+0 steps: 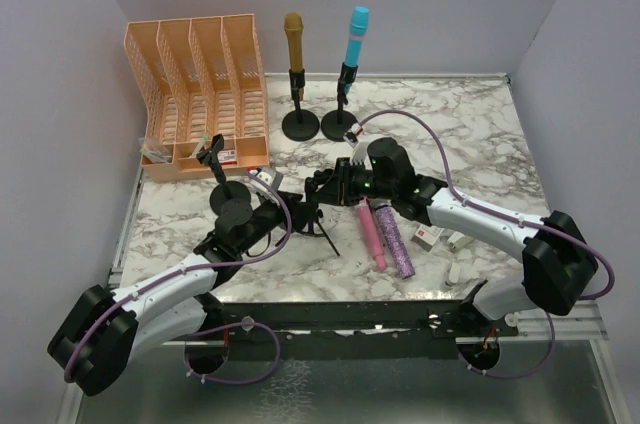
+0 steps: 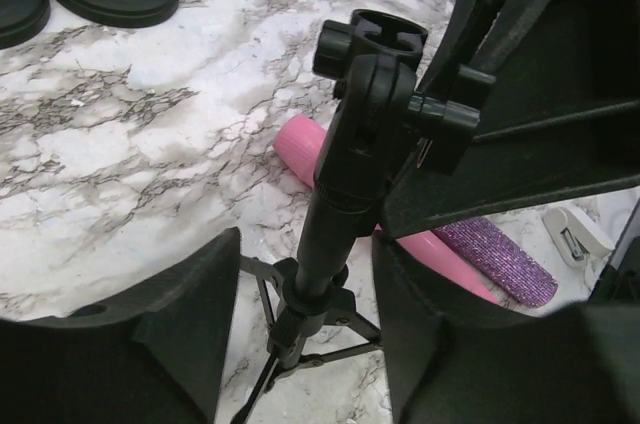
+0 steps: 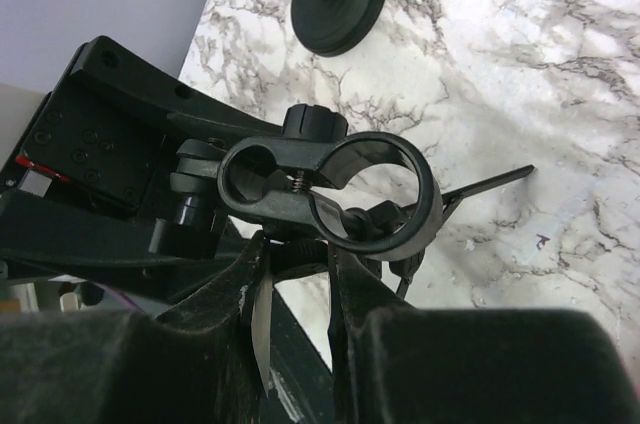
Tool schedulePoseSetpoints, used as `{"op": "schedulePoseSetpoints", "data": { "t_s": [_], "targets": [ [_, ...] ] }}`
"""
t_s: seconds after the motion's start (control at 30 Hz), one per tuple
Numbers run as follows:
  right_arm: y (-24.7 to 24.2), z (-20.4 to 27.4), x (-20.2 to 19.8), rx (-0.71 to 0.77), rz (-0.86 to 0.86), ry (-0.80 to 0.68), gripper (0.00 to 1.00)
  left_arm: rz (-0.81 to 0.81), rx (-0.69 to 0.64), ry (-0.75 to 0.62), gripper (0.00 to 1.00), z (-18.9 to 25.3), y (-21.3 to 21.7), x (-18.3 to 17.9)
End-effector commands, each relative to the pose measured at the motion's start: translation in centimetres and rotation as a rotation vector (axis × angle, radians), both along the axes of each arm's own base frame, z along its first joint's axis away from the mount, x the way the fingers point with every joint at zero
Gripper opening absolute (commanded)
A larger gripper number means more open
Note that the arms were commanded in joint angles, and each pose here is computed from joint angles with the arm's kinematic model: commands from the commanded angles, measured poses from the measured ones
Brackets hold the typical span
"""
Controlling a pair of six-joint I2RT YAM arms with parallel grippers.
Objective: Attach the microphones to the stand
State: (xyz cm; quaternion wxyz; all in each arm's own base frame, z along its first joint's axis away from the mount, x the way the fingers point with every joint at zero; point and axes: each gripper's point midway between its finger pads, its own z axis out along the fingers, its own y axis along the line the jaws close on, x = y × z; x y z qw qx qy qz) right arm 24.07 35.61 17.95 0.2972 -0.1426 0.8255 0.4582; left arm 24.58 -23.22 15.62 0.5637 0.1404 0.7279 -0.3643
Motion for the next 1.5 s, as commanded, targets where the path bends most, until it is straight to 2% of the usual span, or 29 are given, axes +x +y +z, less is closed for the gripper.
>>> {"op": "schedulePoseSetpoints", "data": {
  "t_s": [0.0, 0.1, 0.23, 0.4, 0.53, 0.67, 0.8, 0.9, 1.07, 1.37, 1.47],
  "targets": [
    [1.0, 3.6, -1.2, 0.103, 0.072, 0.011, 0.09, -0.065, -0.019, -0.066, 0.49, 1.1, -0.6, -0.9],
    [1.0, 4.3, -1.2, 0.116, 0.071, 0.008, 0.09, -0.087, -0.029, -0.056, 0.46, 0.9, -0.8, -1.5],
    [1.1, 4.9, -1.4, 0.121, 0.075, 0.015, 0.09, -0.102, -0.045, -0.059, 0.46, 1.1, -0.7, -2.3],
    [1.1, 5.8, -1.6, 0.147, 0.089, 0.018, 0.09, -0.14, -0.029, -0.049, 0.52, 0.7, -1.2, -3.1],
    [1.1, 6.1, -1.7, 0.155, 0.1, 0.03, 0.09, -0.152, -0.006, -0.035, 0.52, 0.4, -1.5, -3.0],
    [1.1, 6.2, -1.9, 0.161, 0.106, 0.038, 0.09, -0.141, 0.0, -0.035, 0.42, 0.5, -1.4, -2.8],
    [1.0, 6.0, -1.8, 0.156, 0.108, 0.025, 0.09, -0.109, -0.019, -0.067, 0.15, 1.6, -1.0, -2.6],
    [1.0, 5.3, -1.8, 0.156, 0.124, 0.002, 0.08, -0.108, -0.039, -0.09, 0.0, 2.7, -1.0, -2.5],
    [1.1, 4.4, -2.1, 0.16, 0.201, -0.138, 0.07, -0.113, -0.059, -0.074, 0.0, 3.3, -1.3, -2.5],
    [-0.3, 3.4, -2.4, 0.087, 0.378, -0.686, 0.06, -0.147, -0.073, -0.027, 0.0, 4.0, -2.3, -2.5],
    [-0.6, 3.4, -0.6, 0.035, 0.28, -0.683, 0.09, -0.161, -0.064, -0.035, 0.0, 4.1, -2.5, -2.4]
  ]
}}
